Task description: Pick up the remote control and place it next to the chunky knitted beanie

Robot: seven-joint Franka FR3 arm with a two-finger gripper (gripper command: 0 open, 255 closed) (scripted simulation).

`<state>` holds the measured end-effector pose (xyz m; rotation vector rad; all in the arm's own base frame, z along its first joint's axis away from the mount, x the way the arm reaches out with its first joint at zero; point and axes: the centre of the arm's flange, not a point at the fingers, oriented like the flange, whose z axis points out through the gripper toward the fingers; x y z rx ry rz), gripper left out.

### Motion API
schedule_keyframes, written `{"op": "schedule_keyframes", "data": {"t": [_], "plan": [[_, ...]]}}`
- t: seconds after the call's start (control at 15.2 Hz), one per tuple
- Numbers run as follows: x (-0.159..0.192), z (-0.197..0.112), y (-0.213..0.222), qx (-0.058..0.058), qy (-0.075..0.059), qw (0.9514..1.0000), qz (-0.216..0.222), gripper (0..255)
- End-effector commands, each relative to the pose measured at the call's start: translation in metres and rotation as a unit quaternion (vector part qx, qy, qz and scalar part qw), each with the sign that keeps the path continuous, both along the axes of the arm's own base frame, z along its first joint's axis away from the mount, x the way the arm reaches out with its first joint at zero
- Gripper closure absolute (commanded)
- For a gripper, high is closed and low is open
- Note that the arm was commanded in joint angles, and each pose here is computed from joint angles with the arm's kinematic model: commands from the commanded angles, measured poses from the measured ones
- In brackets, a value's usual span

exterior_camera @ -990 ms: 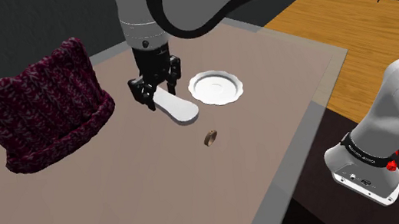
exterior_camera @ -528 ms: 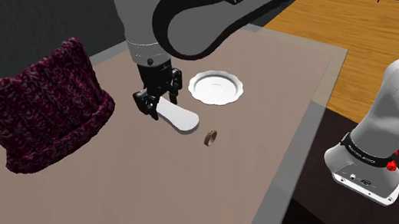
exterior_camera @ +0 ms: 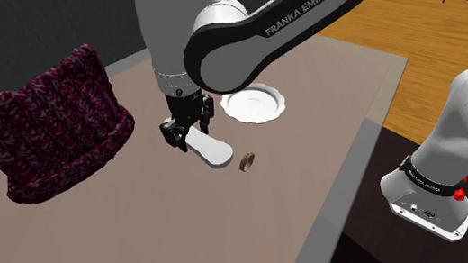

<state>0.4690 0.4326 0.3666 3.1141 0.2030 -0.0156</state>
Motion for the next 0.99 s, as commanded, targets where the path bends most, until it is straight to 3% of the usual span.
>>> {"op": "schedule_keyframes", "data": {"t": [0.0,0.66,0.73,0.92], "plan": [[-0.001,-0.012,0.000,0.000,0.000,1.0000,0.000,255],[-0.001,-0.023,0.000,0.000,0.000,1.0000,0.000,255],[-0.001,-0.023,0.000,0.000,0.000,1.0000,0.000,0],[-0.001,-0.023,0.000,0.000,0.000,1.0000,0.000,0]]}}
